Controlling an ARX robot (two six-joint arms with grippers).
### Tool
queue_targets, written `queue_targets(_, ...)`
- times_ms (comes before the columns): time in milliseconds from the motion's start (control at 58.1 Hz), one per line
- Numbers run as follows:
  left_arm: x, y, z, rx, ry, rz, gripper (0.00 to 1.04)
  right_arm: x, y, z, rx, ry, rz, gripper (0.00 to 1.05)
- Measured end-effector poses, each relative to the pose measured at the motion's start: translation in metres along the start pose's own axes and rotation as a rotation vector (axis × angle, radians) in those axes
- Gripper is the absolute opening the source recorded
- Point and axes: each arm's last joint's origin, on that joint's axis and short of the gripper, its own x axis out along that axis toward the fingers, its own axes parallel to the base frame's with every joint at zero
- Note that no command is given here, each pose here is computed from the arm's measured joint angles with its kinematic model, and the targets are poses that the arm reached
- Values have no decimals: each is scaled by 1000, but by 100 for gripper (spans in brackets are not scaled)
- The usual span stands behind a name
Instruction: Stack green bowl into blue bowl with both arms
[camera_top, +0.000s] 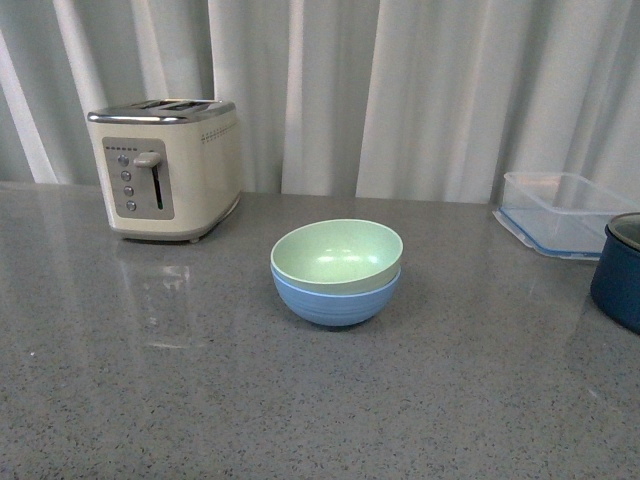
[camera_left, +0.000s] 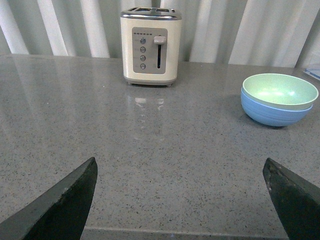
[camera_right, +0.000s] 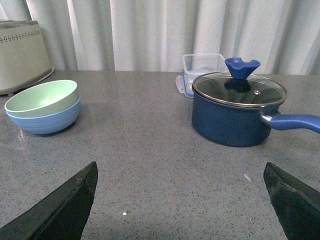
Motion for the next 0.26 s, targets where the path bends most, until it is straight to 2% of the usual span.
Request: queue_targets(258,0,0,0,0,0,0,98,0,0,0,0,0,0,95)
